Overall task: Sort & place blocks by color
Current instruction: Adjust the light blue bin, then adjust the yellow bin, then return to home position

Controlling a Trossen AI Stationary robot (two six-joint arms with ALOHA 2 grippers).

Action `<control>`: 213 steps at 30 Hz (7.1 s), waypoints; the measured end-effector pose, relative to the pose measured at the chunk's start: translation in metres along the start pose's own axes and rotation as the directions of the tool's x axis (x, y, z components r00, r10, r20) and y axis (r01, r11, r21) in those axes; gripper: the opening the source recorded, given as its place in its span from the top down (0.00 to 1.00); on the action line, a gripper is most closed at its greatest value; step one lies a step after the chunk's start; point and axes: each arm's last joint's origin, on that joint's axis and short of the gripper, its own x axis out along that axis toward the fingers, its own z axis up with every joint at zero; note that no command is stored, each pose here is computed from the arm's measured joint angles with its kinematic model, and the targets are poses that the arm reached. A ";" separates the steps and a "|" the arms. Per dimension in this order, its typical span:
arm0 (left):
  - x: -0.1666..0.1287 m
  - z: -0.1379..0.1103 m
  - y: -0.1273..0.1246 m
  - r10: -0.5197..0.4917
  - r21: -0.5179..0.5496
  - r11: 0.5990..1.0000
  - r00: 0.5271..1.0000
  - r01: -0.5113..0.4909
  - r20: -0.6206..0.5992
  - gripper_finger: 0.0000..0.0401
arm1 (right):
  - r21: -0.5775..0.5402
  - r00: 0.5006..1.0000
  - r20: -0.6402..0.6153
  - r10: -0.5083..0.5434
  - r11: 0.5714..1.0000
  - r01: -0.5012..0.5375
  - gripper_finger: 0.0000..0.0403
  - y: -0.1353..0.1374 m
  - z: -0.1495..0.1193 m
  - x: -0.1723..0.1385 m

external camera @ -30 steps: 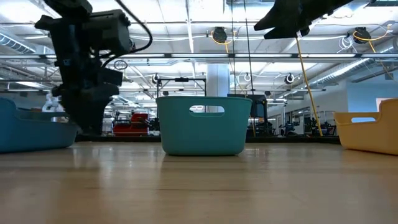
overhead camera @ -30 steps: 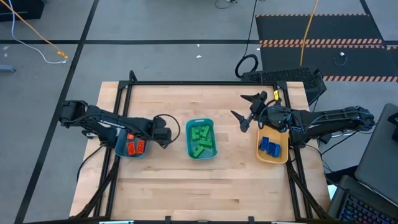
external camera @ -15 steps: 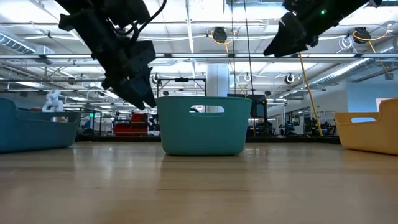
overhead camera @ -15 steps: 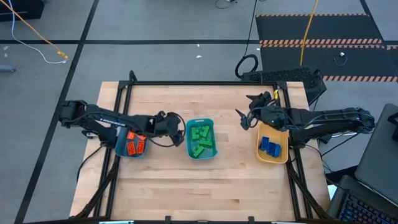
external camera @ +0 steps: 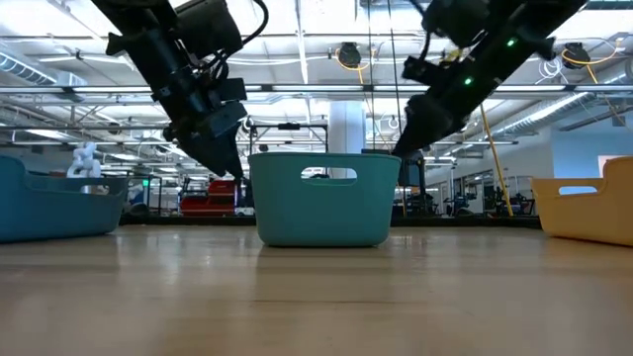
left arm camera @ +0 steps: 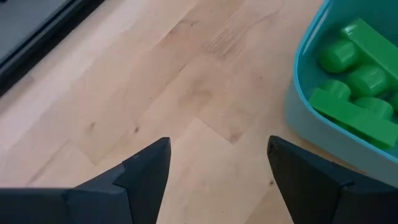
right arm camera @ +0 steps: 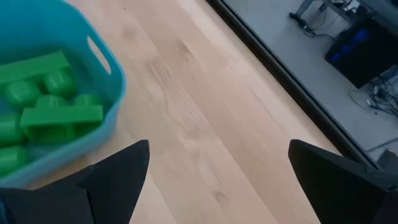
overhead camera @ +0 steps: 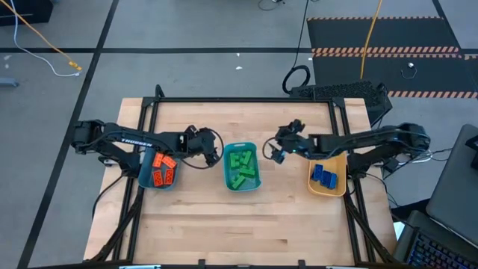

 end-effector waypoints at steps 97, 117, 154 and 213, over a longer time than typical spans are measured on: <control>0.035 -0.021 -0.036 -0.061 0.029 0.998 0.996 0.063 -0.067 0.33 | -0.200 0.572 -0.818 0.060 0.903 -0.381 0.06 0.035 -0.062 -0.058; -0.034 0.010 -0.005 -0.139 0.039 0.990 0.981 0.135 0.132 0.33 | -0.270 0.674 -0.734 0.080 0.877 -0.397 0.06 0.045 -0.034 -0.068; -0.100 -0.061 0.034 -0.556 0.260 0.829 0.681 0.495 0.476 0.97 | 0.059 0.885 -0.075 0.460 0.888 -0.456 0.97 -0.015 -0.052 -0.102; -0.083 -0.140 0.067 -0.741 0.528 0.662 0.356 0.532 0.570 0.99 | -0.214 0.490 0.627 0.606 0.738 -0.640 1.00 -0.035 -0.121 -0.097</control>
